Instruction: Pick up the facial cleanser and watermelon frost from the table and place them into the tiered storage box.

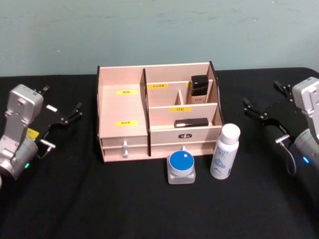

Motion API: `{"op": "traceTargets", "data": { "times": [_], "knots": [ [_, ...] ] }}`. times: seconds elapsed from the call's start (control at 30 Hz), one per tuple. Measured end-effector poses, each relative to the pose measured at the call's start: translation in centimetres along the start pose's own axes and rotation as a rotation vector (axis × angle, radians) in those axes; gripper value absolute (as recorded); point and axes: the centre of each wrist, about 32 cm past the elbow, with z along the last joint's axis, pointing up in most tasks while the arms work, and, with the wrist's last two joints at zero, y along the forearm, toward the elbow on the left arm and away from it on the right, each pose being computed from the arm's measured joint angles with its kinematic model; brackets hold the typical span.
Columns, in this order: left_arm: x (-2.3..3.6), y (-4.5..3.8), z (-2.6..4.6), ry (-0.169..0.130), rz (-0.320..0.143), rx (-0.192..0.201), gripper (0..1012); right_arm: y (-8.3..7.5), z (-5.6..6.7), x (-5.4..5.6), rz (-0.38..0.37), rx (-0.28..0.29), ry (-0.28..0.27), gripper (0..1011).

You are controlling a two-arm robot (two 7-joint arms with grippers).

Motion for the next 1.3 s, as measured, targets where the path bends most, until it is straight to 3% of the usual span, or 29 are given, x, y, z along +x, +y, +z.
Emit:
{"op": "traceTargets", "data": {
  "times": [0.23, 0.5, 0.7, 0.83, 0.97, 1.3],
  "knots": [
    [0.00, 0.00, 0.00, 0.000, 0.000, 0.000, 1010, -2.6, 2.7, -0.1, 0.059, 0.072, 0.004, 1002],
    [0.00, 0.00, 0.00, 0.000, 0.000, 0.000, 1010, -7.1, 6.2, -1.2, 0.139, 0.148, 0.009, 1002],
    [0.00, 0.00, 0.00, 0.000, 0.000, 0.000, 1010, -9.4, 7.3, -2.3, 0.206, 0.158, 0.041, 1002],
    [0.00, 0.00, 0.00, 0.000, 0.000, 0.000, 1010, -10.5, 7.5, -3.1, 0.267, 0.118, 0.073, 1002],
    [0.00, 0.00, 0.00, 0.000, 0.000, 0.000, 1010, -11.1, 7.2, -4.0, 0.313, 0.025, 0.095, 1002],
    [0.00, 0.00, 0.00, 0.000, 0.000, 0.000, 1009, -10.8, 5.4, -4.5, 0.330, -0.109, 0.137, 1002]
  ]
}}
